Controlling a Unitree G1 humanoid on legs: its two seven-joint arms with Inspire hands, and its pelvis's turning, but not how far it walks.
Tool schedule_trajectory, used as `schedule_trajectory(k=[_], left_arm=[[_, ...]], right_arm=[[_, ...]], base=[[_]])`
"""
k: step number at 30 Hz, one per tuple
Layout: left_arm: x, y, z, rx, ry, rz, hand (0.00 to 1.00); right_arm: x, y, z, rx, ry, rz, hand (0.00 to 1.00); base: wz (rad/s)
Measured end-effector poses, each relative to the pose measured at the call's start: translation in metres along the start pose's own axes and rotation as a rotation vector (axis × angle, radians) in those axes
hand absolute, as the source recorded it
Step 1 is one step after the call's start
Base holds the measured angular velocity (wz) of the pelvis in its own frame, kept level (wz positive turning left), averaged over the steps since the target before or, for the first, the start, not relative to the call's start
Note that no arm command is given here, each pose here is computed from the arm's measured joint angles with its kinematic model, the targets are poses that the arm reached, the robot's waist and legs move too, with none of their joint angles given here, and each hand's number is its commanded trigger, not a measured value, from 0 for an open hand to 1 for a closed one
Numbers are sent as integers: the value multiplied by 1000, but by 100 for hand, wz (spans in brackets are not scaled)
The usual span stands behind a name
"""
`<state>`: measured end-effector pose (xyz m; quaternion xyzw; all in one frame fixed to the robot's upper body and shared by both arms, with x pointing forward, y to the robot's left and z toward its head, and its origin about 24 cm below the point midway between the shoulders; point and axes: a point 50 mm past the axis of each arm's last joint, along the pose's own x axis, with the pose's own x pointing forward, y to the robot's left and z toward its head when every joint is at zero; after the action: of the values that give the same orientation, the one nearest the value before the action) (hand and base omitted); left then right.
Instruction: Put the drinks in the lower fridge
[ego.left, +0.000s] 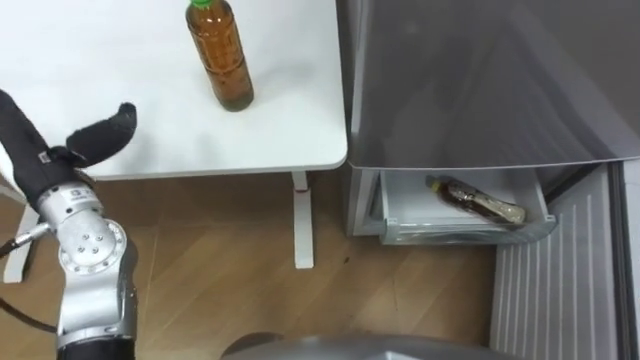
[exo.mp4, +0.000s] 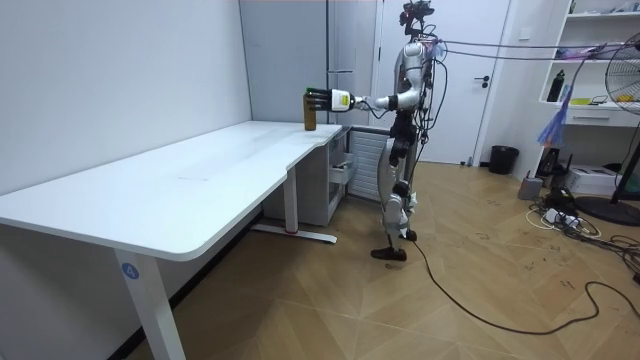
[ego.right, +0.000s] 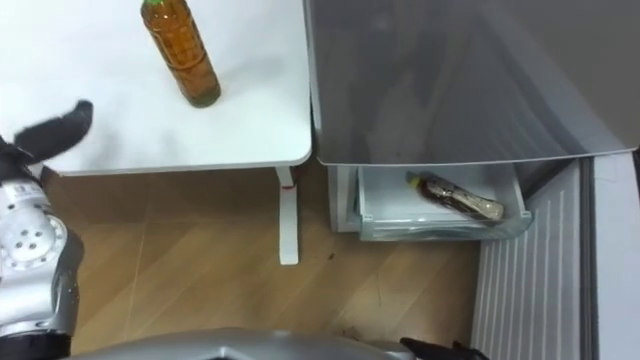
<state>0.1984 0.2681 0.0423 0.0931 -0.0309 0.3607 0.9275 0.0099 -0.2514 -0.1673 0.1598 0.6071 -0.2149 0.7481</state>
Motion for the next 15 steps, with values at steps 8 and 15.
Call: schedule_trajectory(k=[8, 15], left_arm=[[-2, -12, 30, -66, -114, -97, 0], [-7, -24, 29, -88, -103, -211, 0]], right_arm=[[0, 1, 1, -35, 4, 18, 0], [0, 2, 2, -68, -7, 34, 0]], base=[[0], [-2]])
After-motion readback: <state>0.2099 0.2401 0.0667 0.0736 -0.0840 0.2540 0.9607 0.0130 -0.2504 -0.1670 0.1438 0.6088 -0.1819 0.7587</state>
